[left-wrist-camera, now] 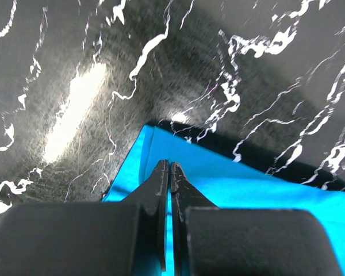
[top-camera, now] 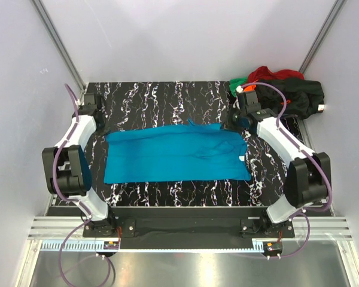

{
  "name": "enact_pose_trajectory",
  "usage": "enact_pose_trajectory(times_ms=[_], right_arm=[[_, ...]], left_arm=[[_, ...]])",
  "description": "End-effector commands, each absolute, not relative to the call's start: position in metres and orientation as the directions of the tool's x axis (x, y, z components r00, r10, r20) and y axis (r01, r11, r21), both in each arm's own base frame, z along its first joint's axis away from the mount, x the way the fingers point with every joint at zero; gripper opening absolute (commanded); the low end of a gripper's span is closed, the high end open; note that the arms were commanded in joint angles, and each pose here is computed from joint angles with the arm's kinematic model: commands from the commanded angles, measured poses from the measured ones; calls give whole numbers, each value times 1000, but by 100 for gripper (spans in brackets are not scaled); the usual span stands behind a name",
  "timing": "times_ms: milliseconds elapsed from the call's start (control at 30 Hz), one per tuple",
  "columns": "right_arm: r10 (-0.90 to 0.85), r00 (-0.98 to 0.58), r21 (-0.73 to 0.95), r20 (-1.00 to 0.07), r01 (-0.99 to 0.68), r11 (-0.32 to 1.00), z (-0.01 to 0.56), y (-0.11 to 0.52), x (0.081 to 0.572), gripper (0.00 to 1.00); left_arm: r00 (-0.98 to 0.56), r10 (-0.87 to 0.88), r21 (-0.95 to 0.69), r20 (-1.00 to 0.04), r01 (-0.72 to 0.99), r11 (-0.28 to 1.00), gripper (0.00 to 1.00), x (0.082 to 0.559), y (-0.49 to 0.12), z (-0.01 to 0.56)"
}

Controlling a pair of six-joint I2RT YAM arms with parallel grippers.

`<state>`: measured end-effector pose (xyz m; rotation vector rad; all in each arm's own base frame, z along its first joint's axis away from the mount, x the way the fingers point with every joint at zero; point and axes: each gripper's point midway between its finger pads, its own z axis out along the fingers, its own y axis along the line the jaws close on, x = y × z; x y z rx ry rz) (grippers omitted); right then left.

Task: Fold and stack the t-shirts
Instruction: Fold the tshirt

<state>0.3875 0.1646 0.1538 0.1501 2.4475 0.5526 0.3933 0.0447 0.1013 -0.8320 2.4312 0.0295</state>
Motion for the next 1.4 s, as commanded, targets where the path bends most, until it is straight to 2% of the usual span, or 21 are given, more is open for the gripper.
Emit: enact_pose_trajectory(times_ms=[0, 333, 567, 600, 633, 667, 733, 767, 800, 900, 1067, 1167, 1267, 1367], right_arm=[[251, -738, 394, -626, -22, 919, 171, 151, 380, 0], [288, -717, 395, -635, 18, 918, 165, 132, 333, 0], [401, -677, 442, -618, 123, 889, 149, 115, 296, 0], [409, -676, 447, -614, 130, 885, 147, 114, 292, 0], [419, -667, 441, -616, 150, 885, 142, 109, 286, 8], [442, -663, 447, -604, 177, 877, 138, 106, 282, 26], [469, -651, 434, -597, 230, 871, 126, 97, 273, 58], [503, -625, 427, -597, 284, 859, 122, 89, 272, 79], [512, -624, 418, -591, 306, 855, 115, 86, 268, 83], [535, -612, 407, -582, 349, 844, 109, 81, 269, 89], [541, -701, 373, -465, 399, 838, 75, 94, 271, 91], [552, -741, 368, -381, 426, 826, 49, 104, 267, 89], [556, -754, 342, -350, 450, 825, 26, 104, 264, 87], [544, -775, 326, -322, 449, 832, 10, 107, 265, 76]], left_arm=[[-597, -560, -192, -574, -567, 801, 0, 401, 48, 115], [-606, -553, -140, -572, -592, 794, 0, 384, 55, 103], [-597, -587, -120, -547, -638, 760, 0, 365, 58, 88], [-591, -591, -121, -549, -643, 756, 3, 364, 59, 89], [-575, -604, -130, -552, -657, 743, 38, 360, 60, 93], [-567, -614, -125, -550, -671, 731, 62, 354, 62, 91], [-491, -663, -169, -565, -718, 675, 90, 345, 70, 101], [-478, -685, -167, -550, -741, 651, 95, 332, 73, 93], [-445, -706, -184, -551, -761, 623, 99, 325, 78, 94], [-378, -723, -230, -578, -774, 590, 99, 306, 77, 102], [-349, -733, -303, -583, -744, 595, 99, 286, 65, 105], [-359, -743, -334, -565, -724, 604, 99, 279, 55, 98], [-379, -746, -330, -548, -721, 609, 99, 273, 50, 88], [-413, -757, -334, -506, -716, 613, 98, 268, 41, 76]])
